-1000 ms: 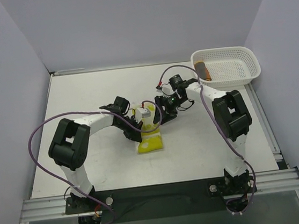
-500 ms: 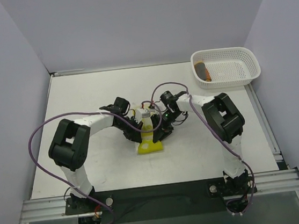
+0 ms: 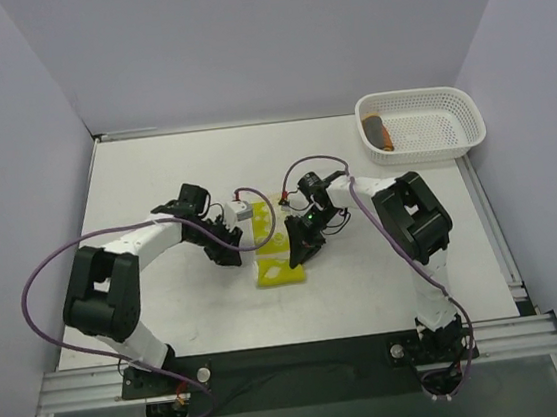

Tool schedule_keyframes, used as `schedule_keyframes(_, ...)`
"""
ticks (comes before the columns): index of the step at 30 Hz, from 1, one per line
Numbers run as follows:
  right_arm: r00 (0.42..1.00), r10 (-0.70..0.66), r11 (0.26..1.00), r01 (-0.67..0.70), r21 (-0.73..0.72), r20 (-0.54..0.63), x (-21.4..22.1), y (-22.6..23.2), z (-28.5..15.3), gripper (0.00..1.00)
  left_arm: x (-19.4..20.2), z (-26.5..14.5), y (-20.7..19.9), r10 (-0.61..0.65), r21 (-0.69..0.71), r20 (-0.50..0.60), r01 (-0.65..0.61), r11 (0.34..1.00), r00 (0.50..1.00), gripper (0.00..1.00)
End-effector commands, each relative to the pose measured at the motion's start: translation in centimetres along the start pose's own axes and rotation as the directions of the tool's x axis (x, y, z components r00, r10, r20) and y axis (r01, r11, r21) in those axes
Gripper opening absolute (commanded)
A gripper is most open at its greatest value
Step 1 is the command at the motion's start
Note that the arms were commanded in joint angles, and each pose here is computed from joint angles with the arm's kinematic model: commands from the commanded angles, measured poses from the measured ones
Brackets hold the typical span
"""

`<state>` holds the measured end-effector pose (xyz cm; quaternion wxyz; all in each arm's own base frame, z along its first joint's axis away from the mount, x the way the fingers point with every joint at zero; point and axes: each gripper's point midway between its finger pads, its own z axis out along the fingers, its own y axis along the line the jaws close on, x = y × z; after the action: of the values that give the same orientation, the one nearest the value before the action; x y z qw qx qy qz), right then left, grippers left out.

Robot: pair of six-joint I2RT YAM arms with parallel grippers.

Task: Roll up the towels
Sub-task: Roll the towel

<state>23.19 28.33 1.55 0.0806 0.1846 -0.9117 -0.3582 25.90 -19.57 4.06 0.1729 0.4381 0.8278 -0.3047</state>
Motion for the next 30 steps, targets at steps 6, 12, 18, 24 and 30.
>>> schedule_keyframes(6, 0.998, 0.028, 0.991, -0.02, 0.134, -0.062, 1.4, -3.0, 0.7, 0.05, -2.8, -5.2, -2.5, 0.332, -0.15, 0.106, -0.315, 0.937, 0.937, 0.58)
schedule_keyframes(12, 0.996, 0.037, 0.991, -0.027, 0.128, -0.08, 1.3, -3.1, 1.0, 0.06, -3.1, -1.8, -7.7, 0.664, -0.254, -0.054, -0.653, 0.713, 0.746, 0.66)
schedule_keyframes(18, 0.995, 0.043, 0.992, -0.032, 0.12, -0.09, 1.4, -3.1, 1.0, 0.07, -3.5, 1.1, -8.2, 0.783, -0.276, -0.173, -0.792, 0.544, 0.598, 0.66)
schedule_keyframes(24, 0.994, 0.053, 0.993, -0.043, 0.105, -0.097, 1.3, -2.9, 1.2, 0.07, -2.8, 3.9, -7.3, 0.811, -0.279, -0.258, -0.844, 0.458, 0.525, 0.64)
schedule_keyframes(30, 0.993, 0.058, 0.994, -0.048, 0.098, -0.104, 1.2, -3.0, 1.4, 0.07, -1.5, 5.9, -6.1, 0.775, -0.253, -0.311, -0.834, 0.49, 0.55, 0.38)
